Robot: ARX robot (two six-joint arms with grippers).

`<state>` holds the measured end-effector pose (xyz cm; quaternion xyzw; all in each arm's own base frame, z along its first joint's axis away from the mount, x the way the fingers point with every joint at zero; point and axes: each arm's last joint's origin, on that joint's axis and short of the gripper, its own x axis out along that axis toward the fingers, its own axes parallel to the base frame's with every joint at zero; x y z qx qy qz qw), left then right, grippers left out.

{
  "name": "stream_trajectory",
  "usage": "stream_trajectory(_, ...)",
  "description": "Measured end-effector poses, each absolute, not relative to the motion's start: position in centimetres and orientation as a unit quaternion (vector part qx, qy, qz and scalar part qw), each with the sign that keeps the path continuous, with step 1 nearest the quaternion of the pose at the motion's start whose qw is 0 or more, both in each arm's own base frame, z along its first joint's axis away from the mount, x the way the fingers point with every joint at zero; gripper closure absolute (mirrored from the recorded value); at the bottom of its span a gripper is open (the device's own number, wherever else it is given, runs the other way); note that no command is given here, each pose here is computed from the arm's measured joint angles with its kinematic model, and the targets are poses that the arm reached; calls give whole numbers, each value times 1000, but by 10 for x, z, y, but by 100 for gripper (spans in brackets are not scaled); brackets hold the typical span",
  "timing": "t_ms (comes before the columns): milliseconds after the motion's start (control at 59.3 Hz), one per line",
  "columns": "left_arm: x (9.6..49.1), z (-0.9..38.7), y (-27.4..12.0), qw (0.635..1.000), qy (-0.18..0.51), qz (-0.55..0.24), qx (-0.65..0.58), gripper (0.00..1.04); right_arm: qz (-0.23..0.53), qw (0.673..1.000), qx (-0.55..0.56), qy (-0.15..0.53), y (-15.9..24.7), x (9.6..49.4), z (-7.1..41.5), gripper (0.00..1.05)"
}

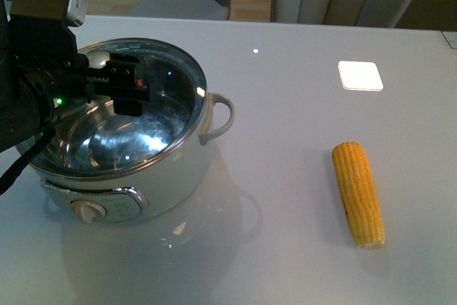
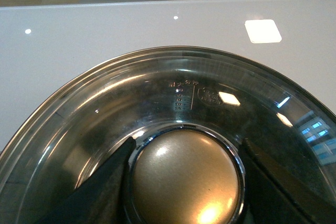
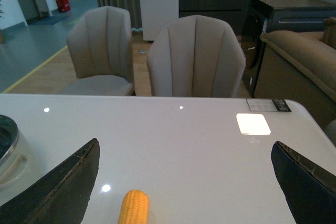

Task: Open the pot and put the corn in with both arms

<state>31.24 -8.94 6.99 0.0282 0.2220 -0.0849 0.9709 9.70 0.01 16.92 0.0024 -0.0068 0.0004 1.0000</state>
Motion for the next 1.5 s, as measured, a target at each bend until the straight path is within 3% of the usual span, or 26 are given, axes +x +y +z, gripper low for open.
stream_trajectory(84,313,71,-89,972,219,-83,29,59,0,1000,2,-7,0,97,169,9)
stream_trajectory(539,311,81,-89,974,207,-81,52,60,0,1000,2,-7,0,97,169,9)
stream_trajectory(910,305,142,-74,985,150,-66,49,60,0,1000,2,-7,0,97,169,9)
stream_trajectory(1163,289,149,-15,991,126,-19,41,60,0,1000,2,-7,0,97,169,9)
stream_trajectory(1500,256,113,112,986,121,106,47,60,0,1000,2,-7,0,97,169,9)
